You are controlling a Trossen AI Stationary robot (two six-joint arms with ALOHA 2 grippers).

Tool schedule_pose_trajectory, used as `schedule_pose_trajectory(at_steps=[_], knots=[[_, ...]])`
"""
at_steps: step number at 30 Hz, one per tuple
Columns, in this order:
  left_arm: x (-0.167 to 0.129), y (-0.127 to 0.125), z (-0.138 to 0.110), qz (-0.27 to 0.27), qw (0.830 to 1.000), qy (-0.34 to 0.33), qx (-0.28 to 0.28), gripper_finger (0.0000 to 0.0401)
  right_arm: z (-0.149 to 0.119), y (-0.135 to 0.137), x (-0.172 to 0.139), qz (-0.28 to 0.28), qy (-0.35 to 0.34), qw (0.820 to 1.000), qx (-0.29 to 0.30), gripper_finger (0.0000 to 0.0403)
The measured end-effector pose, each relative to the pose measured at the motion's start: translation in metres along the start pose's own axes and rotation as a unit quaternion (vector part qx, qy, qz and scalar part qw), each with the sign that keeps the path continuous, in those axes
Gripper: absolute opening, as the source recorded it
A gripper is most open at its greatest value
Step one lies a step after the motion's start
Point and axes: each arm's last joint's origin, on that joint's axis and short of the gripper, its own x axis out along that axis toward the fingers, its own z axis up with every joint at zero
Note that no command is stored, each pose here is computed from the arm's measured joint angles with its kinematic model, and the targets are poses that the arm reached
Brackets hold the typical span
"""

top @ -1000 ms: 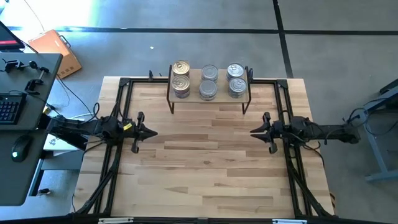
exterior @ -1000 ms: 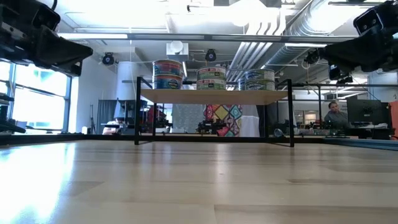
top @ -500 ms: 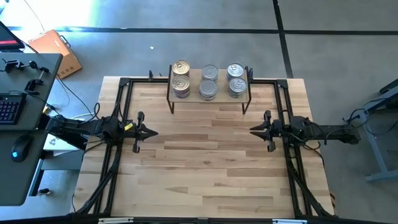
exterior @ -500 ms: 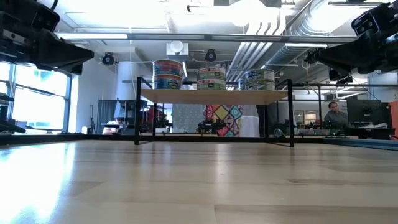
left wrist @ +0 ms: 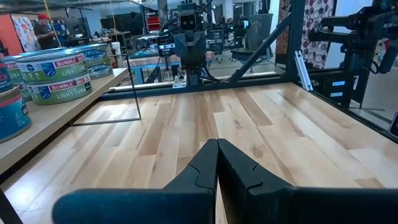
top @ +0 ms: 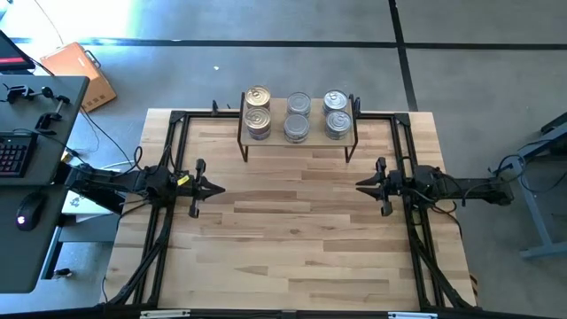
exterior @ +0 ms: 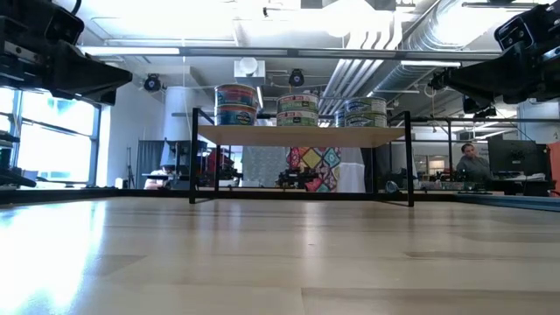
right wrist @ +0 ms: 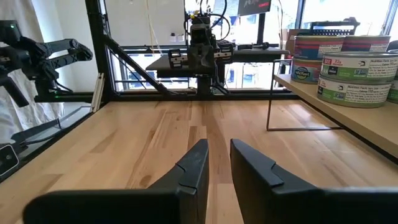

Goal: Stack canned seafood by type on shelf
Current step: Return to Home Position

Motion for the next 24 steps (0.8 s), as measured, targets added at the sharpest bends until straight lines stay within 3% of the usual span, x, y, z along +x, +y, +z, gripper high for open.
schedule_pose_trajectory(at_steps=[24], knots=[[0.0000,0.0000,0.0000,0.000,1.000,0.000,0.000,0.0001,0.0002,0.0000,0.0000,0.000,-0.001,1.000,0.000,0.0057]])
